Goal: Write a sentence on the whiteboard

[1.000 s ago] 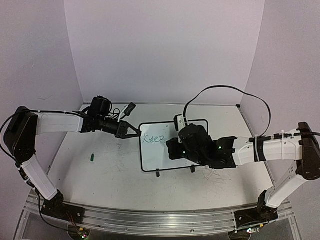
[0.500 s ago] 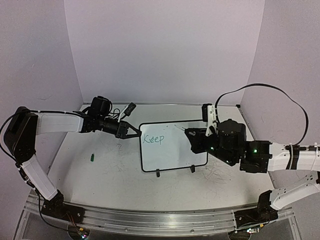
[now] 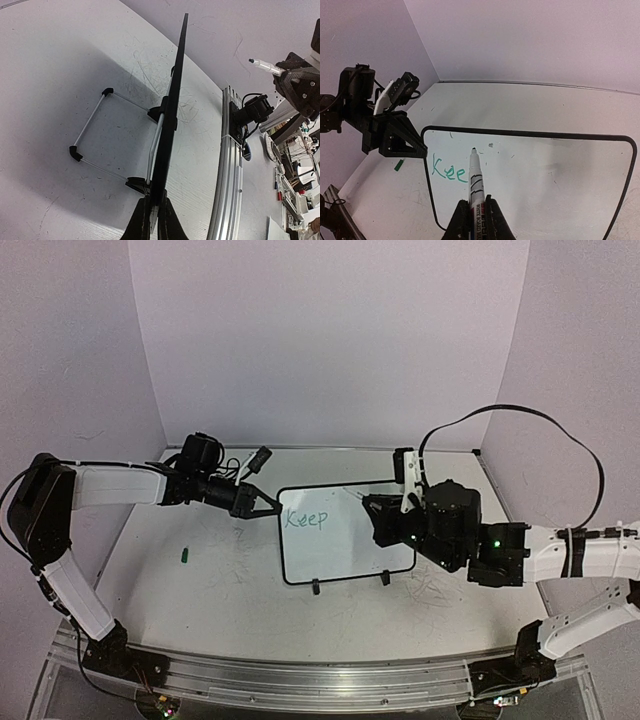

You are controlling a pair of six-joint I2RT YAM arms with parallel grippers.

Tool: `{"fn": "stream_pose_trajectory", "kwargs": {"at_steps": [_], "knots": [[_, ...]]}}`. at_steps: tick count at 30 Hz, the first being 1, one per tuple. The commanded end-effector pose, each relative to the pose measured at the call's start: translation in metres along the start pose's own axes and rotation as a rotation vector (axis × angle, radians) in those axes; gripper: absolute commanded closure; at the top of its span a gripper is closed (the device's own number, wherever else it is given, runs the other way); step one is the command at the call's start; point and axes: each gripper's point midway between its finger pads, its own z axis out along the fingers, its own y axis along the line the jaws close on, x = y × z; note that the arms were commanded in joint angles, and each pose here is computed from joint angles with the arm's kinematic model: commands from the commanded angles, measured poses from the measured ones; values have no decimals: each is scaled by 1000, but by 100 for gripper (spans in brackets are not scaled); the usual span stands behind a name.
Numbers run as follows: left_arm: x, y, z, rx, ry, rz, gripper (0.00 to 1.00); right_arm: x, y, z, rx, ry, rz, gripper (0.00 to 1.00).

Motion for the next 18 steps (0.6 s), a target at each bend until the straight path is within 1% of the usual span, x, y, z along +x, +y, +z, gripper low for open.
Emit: {"fn": "stream_pose_trajectory", "kwargs": {"at_steps": [1,4,6,11,18], "knots": [[-7,-7,-6,2,-5,12,98,-15,-5,-9,8,-59,35,100],[-8,-7,-6,1,-6,11,99,-12,-12,-14,30,-42,42,100],[-9,-6,-6,-6,-8,11,100,-4,-13,-14,33,-8,14,100],[-9,-4,-7,-24,-9,10,100,12,-11,-7,44,73,-40,100],[-10,-2,-8,-45,-12,12,100,32,-21,0,108,137,-46,100]]}}
